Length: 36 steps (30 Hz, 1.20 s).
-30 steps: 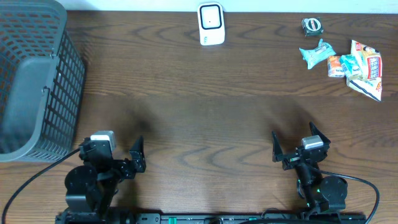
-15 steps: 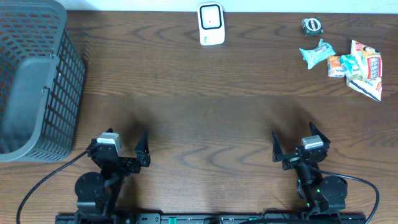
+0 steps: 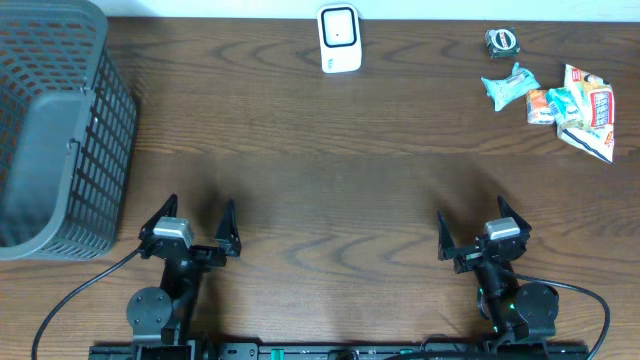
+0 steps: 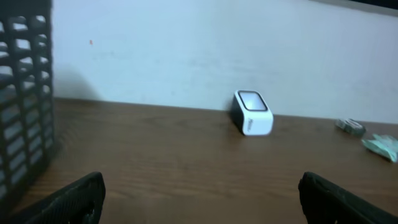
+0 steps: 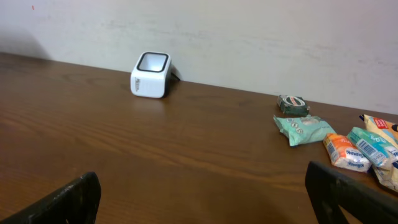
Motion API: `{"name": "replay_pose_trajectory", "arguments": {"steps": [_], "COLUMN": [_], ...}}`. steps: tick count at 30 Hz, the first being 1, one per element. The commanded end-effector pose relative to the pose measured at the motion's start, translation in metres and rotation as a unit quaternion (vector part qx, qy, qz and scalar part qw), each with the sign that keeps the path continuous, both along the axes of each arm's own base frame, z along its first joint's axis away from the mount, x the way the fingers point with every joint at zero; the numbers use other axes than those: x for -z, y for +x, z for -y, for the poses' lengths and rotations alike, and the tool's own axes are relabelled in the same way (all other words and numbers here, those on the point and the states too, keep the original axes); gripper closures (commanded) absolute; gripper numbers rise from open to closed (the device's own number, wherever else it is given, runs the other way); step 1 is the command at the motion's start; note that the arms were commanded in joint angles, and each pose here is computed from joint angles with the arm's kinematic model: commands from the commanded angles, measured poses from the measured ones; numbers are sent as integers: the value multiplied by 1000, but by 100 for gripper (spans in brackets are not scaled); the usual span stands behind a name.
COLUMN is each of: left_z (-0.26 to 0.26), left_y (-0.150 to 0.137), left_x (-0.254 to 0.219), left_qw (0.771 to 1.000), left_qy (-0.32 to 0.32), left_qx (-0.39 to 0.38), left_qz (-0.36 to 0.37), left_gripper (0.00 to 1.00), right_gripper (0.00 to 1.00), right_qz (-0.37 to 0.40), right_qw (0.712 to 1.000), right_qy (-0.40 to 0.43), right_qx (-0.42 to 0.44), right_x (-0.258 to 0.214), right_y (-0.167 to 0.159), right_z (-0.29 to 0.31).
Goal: Scan the item barcode
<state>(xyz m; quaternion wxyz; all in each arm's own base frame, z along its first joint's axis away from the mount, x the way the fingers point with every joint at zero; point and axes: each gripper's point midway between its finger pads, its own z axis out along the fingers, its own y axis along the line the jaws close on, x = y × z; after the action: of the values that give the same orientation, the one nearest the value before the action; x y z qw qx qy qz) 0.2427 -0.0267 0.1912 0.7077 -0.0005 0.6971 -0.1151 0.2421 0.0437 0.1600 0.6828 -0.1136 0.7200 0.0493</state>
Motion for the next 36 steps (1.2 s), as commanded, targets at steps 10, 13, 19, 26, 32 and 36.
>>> {"name": "replay_pose_trajectory", "arguments": {"steps": [10, 13, 19, 26, 32, 36], "left_z": [-16, -19, -19, -19, -19, -18], "left_y": [3, 4, 1, 1, 1, 1], "left_x": [6, 25, 51, 51, 52, 52], "left_qw": [999, 998, 995, 995, 995, 995], "left_qy": [6, 6, 7, 12, 31, 31], "left_qx": [-40, -49, -47, -47, -45, -45], "left_qz": [9, -31, -84, -84, -82, -82], "left_gripper": [2, 2, 2, 2, 2, 2], "right_gripper": [1, 1, 1, 1, 1, 1], "right_qz": [-1, -1, -1, -1, -1, -1], "right_qw": [1000, 1000, 1000, 1000, 1000, 1000], "right_qy": [6, 6, 6, 6, 6, 6], "right_qx": [4, 4, 4, 4, 4, 4], "right_x": [0, 0, 0, 0, 0, 0], "right_y": [0, 0, 0, 0, 0, 0], "right_z": [2, 2, 2, 2, 2, 2]}}
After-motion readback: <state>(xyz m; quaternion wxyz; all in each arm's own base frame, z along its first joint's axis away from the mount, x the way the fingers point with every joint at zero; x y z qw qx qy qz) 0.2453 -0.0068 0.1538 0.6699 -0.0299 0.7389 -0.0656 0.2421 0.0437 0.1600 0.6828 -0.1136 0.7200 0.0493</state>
